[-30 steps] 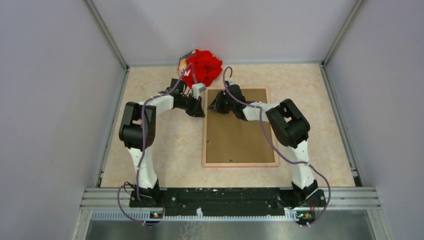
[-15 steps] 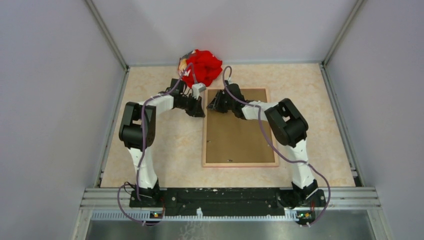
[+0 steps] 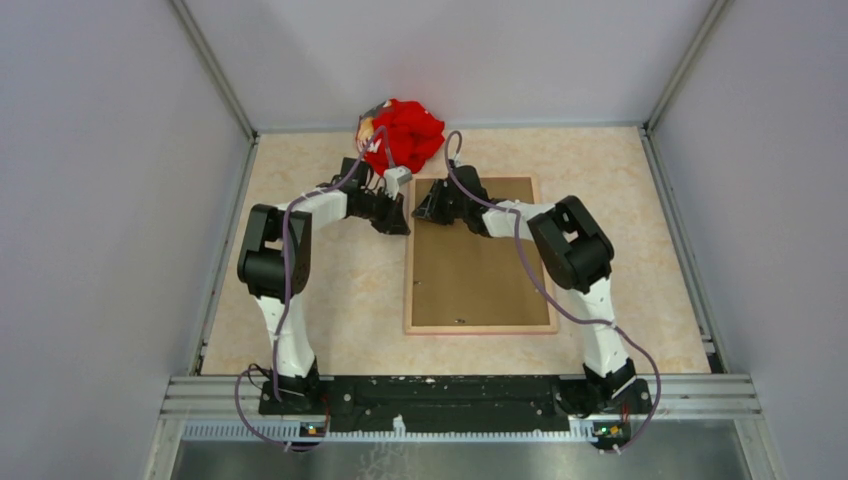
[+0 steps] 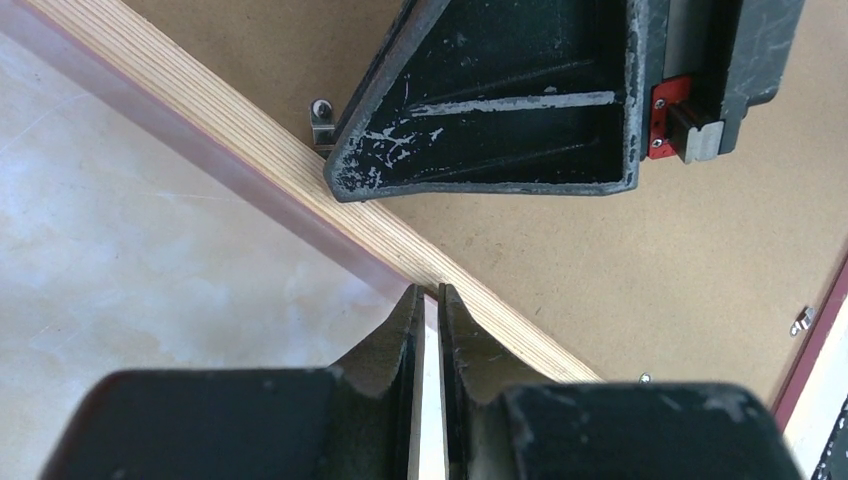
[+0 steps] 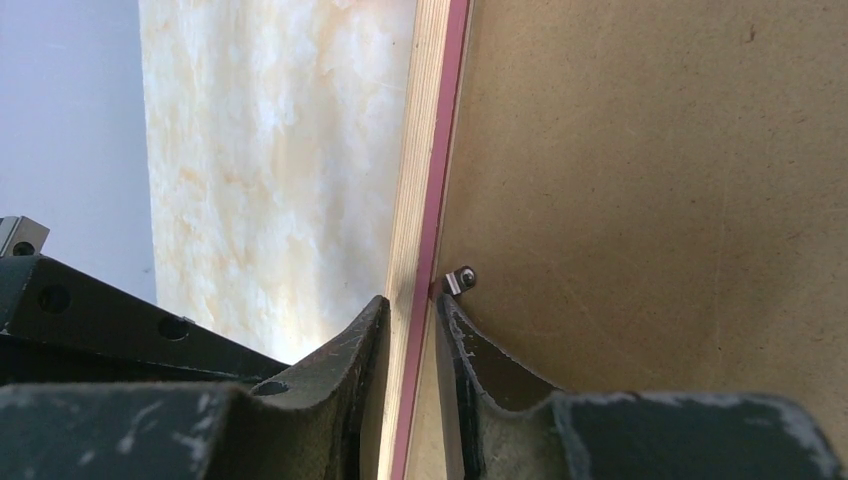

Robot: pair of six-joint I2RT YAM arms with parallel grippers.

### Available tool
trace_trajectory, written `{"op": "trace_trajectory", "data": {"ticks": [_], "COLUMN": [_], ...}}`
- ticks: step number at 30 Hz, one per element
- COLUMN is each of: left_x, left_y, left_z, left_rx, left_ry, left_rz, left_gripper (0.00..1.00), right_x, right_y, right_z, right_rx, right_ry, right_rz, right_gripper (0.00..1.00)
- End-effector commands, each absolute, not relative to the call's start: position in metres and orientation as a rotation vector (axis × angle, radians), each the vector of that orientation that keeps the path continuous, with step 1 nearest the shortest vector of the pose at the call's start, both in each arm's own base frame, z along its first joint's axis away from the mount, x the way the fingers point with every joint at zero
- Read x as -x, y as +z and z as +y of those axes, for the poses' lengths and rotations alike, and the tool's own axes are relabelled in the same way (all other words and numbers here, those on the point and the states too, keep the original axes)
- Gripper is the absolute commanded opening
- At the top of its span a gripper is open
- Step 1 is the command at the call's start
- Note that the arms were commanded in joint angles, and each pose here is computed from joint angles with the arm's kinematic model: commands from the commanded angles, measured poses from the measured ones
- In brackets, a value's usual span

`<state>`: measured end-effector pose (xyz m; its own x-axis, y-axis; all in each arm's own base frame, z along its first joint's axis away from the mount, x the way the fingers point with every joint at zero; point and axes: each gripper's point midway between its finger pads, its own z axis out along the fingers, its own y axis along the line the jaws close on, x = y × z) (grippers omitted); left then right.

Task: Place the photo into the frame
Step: Install the photo frame at the center of the board.

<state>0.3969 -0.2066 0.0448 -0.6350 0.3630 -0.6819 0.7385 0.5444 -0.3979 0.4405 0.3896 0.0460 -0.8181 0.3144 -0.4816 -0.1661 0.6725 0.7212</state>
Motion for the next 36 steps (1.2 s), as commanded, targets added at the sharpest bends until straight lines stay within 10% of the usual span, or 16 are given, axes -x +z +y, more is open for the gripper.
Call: {"op": "trace_trajectory", "data": {"ticks": [1, 31, 36], "left_x": [-0.379, -0.374, -0.374], "left_y": [0.045, 0.052, 0.062], "left_z": [-0.21, -0.21, -0.207], "left_rx": [-0.932, -0.96, -0.986], "left_ry": [-0.96, -0.967, -0.961], "left_rz": [2.256, 2.232, 2.217], "left_gripper": [0.14, 0.14, 0.15], "right_x": [-0.448, -0.45, -0.451], "right_y": [0.04, 0.045, 0.102], "right_z": [0.391, 0.393, 0.389], "right_rx": [-0.114, -0.151, -0.069], "right_ry": [1.086, 1.121, 1.144], "right_rz": [2.289, 2.266, 2.199], "right_gripper": [0.24, 0.22, 0.4]}}
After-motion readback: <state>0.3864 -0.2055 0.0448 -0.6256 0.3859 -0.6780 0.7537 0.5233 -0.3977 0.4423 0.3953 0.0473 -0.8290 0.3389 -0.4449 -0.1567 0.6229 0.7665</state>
